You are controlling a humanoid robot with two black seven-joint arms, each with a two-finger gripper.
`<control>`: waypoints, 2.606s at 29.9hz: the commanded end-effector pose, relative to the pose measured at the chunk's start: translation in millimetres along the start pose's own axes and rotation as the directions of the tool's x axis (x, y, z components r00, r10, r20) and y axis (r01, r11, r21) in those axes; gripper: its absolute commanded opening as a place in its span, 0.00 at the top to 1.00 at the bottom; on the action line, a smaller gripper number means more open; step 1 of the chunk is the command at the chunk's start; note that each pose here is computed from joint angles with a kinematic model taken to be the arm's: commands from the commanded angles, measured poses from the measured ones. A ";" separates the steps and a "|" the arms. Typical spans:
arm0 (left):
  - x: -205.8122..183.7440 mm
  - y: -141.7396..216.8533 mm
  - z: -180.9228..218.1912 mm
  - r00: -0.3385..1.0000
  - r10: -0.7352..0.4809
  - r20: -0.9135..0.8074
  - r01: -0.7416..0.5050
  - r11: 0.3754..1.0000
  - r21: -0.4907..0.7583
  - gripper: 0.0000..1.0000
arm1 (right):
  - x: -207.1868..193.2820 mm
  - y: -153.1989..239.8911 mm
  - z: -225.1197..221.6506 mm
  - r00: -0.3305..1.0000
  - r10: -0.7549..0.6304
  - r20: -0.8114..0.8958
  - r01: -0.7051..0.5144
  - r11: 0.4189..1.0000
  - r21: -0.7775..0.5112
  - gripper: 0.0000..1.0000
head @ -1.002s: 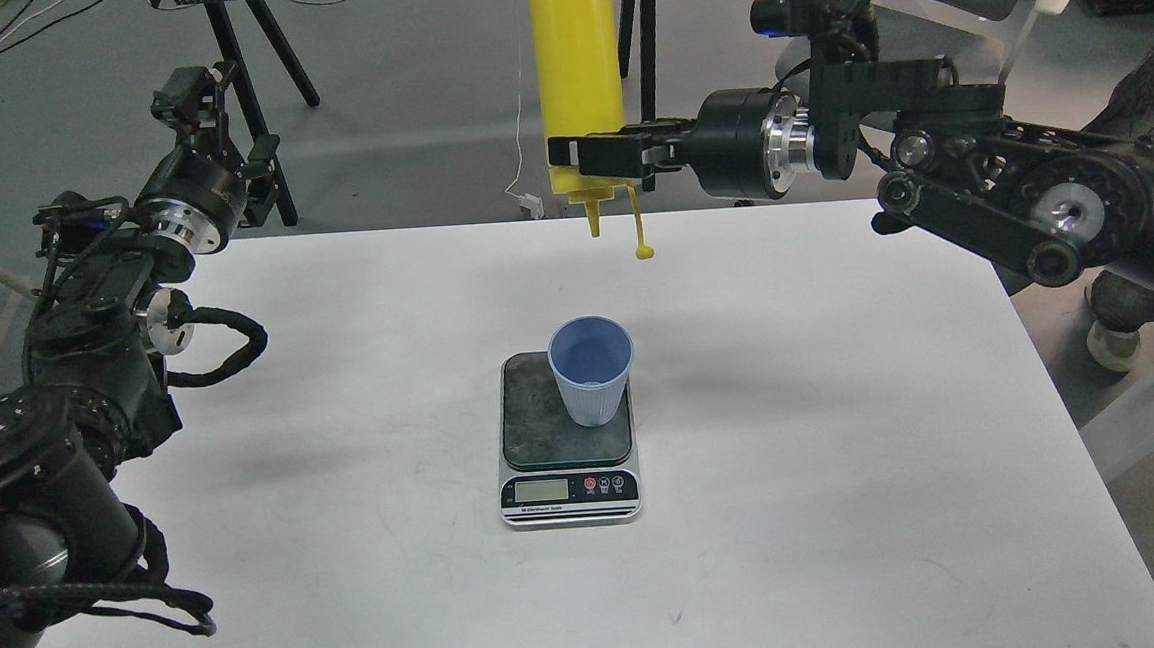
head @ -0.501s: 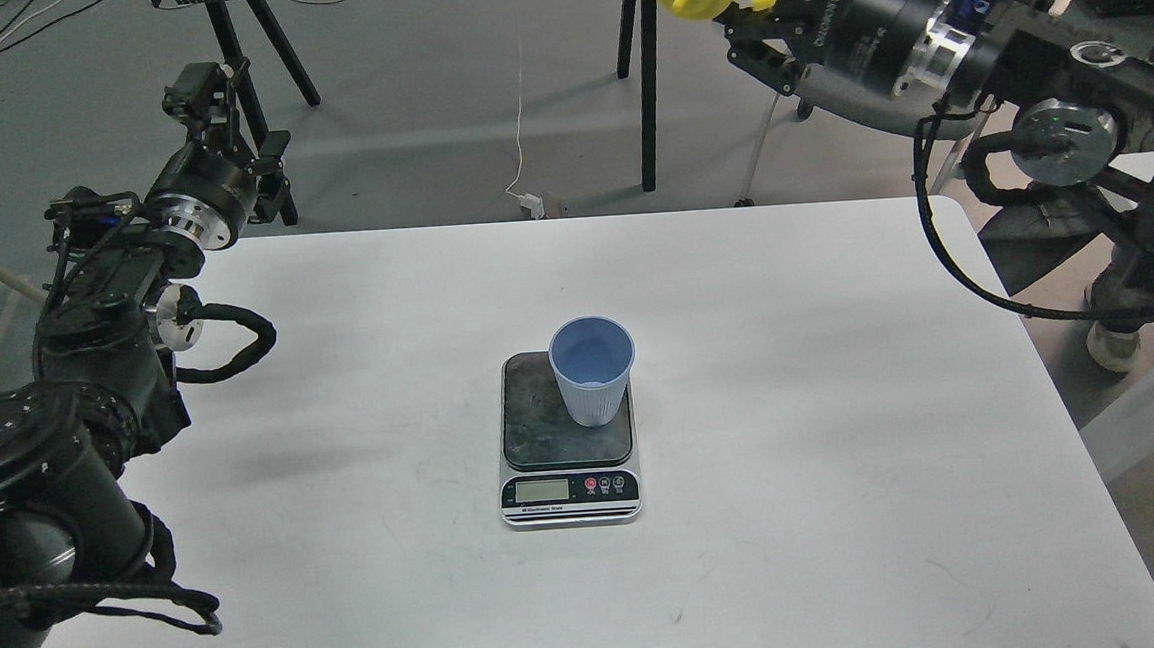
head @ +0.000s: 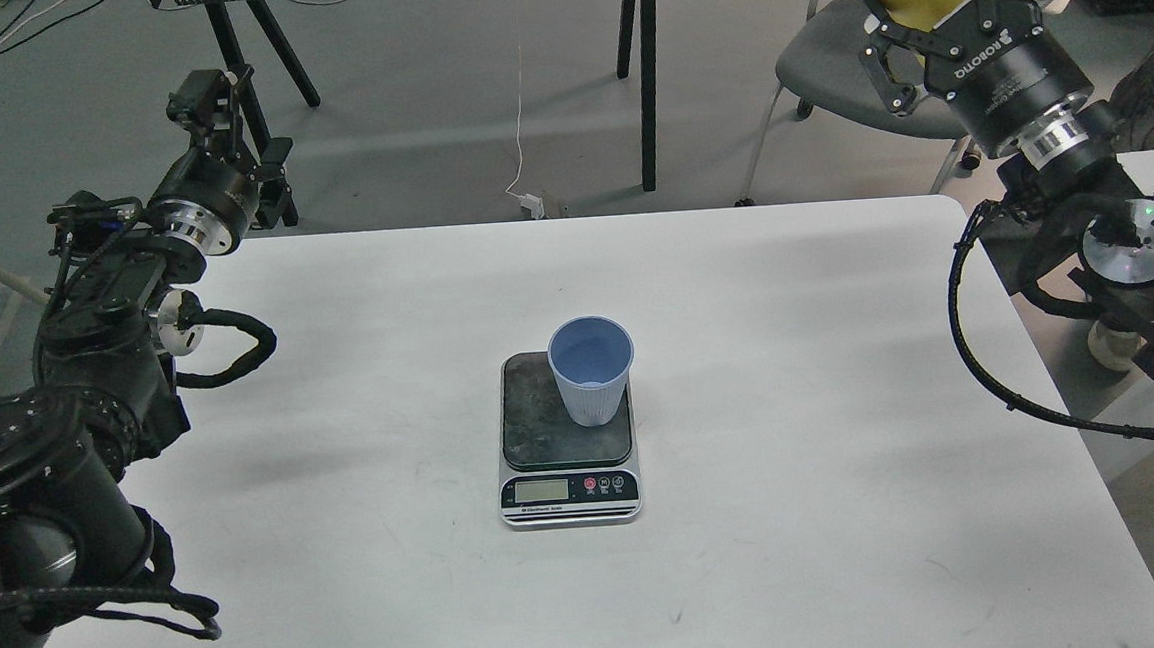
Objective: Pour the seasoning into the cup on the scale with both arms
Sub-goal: 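Turn the yellow bottle upright with the right gripper and pull it back, then lower the yellow bottle back onto the table with the right gripper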
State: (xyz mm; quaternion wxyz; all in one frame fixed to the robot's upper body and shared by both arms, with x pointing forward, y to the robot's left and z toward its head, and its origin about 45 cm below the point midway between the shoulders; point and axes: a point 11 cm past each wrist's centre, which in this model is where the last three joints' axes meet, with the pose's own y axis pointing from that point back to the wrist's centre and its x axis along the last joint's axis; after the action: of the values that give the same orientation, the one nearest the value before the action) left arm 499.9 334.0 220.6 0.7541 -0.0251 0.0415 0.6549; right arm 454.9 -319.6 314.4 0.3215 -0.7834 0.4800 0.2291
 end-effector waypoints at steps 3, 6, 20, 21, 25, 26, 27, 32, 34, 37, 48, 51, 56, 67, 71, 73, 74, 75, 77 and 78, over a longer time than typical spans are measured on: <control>0.3 1.0 -2.2 1.000 0.000 0.002 0.000 1.000 0.005 0.11 | 31.9 34.8 -3.1 0.991 0.096 0.091 -0.104 0.990 0.093 0.28; 0.6 1.4 -3.0 1.000 0.001 0.001 -0.001 1.000 0.006 0.11 | 46.5 59.9 4.5 0.981 0.140 0.132 -0.156 0.981 0.114 0.28; -0.2 2.0 -5.3 1.000 -0.003 0.007 0.003 1.000 0.014 0.11 | 89.6 173.0 55.9 0.897 0.337 0.286 -0.382 0.917 0.119 0.28; -0.2 2.0 -5.3 1.000 -0.003 0.007 0.003 1.000 0.014 0.11 | 90.1 176.4 56.7 0.894 0.340 0.291 -0.388 0.914 0.123 0.28; -0.4 1.6 -4.5 1.000 -0.004 0.008 0.004 1.000 0.012 0.11 | 91.4 183.8 64.7 0.883 0.352 0.312 -0.405 0.906 0.124 0.29; -0.4 1.6 -4.5 1.000 -0.004 0.008 0.004 1.000 0.012 0.11 | 91.4 184.3 65.6 0.882 0.353 0.312 -0.406 0.906 0.122 0.29; -0.2 2.0 -5.2 1.000 -0.003 0.007 0.003 1.000 0.014 0.11 | 91.4 184.2 65.7 0.883 0.353 0.311 -0.405 0.906 0.122 0.29; -3.8 2.0 -8.4 1.000 -0.009 0.003 0.009 1.000 0.018 0.11 | 91.4 184.2 65.8 0.884 0.352 0.307 -0.404 0.907 0.123 0.29; -3.9 2.0 -8.4 1.000 -0.009 0.004 0.009 1.000 0.019 0.11 | 93.1 187.1 66.9 0.882 0.361 0.304 -0.411 0.904 0.118 0.29; -6.3 0.6 -7.3 0.999 -0.024 0.027 0.023 0.999 0.025 0.11 | 93.6 196.0 80.2 0.870 0.378 0.318 -0.427 0.899 0.100 0.29; -5.8 0.7 -7.0 0.999 -0.025 0.033 0.025 0.999 0.027 0.10 | 88.8 201.3 104.7 0.854 0.381 0.353 -0.439 0.894 0.096 0.30; -6.4 0.9 -8.1 0.999 -0.026 0.032 0.025 0.999 0.029 0.10 | 89.7 205.4 107.2 0.848 0.389 0.359 -0.449 0.888 0.099 0.30; -7.0 0.8 -8.4 0.999 -0.029 0.037 0.028 0.999 0.031 0.10 | 86.4 206.6 120.6 0.834 0.390 0.391 -0.457 0.885 0.091 0.30; -8.4 -0.6 -6.3 0.998 -0.039 0.053 0.037 0.999 0.034 0.10 | 69.0 196.6 161.4 0.790 0.365 0.492 -0.459 0.885 0.082 0.29; -8.8 0.0 -8.1 0.998 -0.039 0.051 0.037 0.999 0.037 0.10 | 69.3 201.4 164.1 0.787 0.374 0.491 -0.466 0.882 0.075 0.29; -10.5 0.1 -9.8 0.998 -0.041 0.049 0.039 0.998 0.039 0.10 | 70.2 204.1 164.5 0.784 0.379 0.492 -0.471 0.879 0.075 0.29; -14.6 -0.6 -11.4 0.998 -0.047 0.045 0.045 0.998 0.041 0.10 | 70.4 206.2 165.7 0.782 0.383 0.492 -0.475 0.877 0.071 0.29; -17.4 -1.1 -12.7 0.998 -0.051 0.043 0.049 0.998 0.042 0.10 | 70.7 207.5 166.3 0.780 0.386 0.492 -0.477 0.876 0.070 0.29; -17.7 -1.1 -13.0 0.998 -0.051 0.043 0.049 0.998 0.043 0.10 | 71.4 210.1 167.0 0.778 0.391 0.492 -0.482 0.874 0.067 0.28; -17.5 -0.7 -13.7 0.998 -0.051 0.042 0.049 0.998 0.044 0.10 | 71.5 211.4 167.9 0.776 0.393 0.494 -0.485 0.872 0.067 0.28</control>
State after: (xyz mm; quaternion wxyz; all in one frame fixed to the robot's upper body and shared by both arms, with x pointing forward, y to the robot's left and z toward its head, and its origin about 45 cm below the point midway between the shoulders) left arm 498.3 316.3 210.1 0.7711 0.0038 0.0372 0.6356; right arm 290.5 -311.2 93.7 0.4384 -0.5395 0.5760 0.4301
